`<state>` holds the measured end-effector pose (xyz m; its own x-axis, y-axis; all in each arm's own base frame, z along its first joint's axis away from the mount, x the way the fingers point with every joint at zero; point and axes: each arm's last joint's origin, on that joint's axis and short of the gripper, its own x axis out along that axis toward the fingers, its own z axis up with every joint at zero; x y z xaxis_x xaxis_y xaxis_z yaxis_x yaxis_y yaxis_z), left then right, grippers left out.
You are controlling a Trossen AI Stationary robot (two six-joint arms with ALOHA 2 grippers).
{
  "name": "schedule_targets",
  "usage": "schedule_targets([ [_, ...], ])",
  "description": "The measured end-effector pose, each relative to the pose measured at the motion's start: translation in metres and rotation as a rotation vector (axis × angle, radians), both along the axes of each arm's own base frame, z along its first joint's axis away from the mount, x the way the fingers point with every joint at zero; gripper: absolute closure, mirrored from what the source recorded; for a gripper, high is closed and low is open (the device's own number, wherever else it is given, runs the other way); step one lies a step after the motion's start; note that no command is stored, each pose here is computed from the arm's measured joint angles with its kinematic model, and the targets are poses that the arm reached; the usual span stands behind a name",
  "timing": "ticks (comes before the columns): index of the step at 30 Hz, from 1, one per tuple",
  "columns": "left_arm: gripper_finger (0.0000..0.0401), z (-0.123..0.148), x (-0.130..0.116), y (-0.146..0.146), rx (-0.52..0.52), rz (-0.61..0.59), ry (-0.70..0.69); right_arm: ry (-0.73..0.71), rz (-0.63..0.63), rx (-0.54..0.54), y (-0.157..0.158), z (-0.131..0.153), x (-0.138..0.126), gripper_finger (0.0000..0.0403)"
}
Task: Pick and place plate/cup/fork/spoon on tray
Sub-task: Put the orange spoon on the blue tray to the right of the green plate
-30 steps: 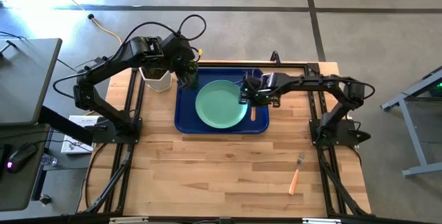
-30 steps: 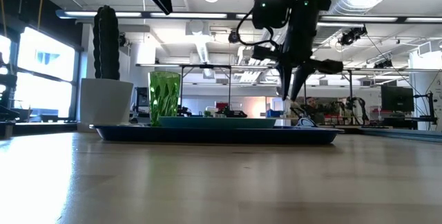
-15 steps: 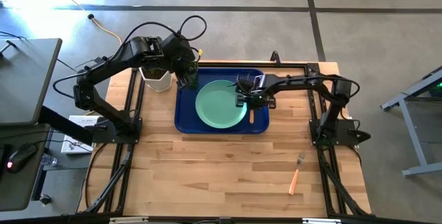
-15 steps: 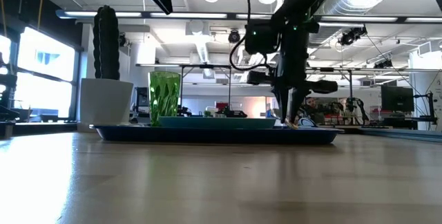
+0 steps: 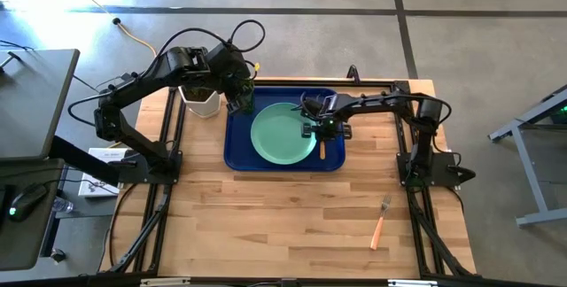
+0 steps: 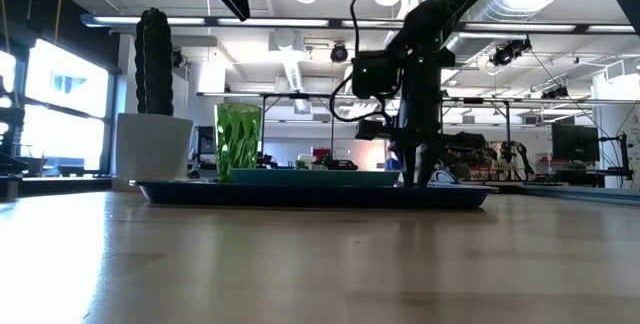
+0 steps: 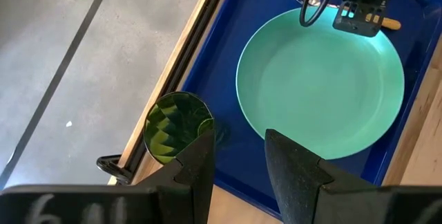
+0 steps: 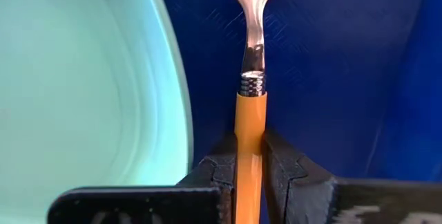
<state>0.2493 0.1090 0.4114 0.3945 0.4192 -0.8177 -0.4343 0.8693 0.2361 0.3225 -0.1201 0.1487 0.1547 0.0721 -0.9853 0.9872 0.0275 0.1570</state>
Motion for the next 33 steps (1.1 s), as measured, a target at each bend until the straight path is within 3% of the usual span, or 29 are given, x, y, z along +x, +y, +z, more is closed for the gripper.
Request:
schedule_targets([
  [7,0.0286,0.0,0.0,0.0,0.0,0.0,0.0,0.001,0.011,-0.006,-0.0015,0.0,-0.0007,0.0383],
  [20,0.0286,0.0,0.0,0.0,0.0,0.0,0.0,0.016,0.008,-0.041,-0.0004,-0.0001,-0.0003,0.0316],
  [33,0.0286,0.0,0.0,0.0001,0.0,0.0,0.0,0.018,0.028,-0.044,0.0,0.0034,-0.0014,0.0317],
])
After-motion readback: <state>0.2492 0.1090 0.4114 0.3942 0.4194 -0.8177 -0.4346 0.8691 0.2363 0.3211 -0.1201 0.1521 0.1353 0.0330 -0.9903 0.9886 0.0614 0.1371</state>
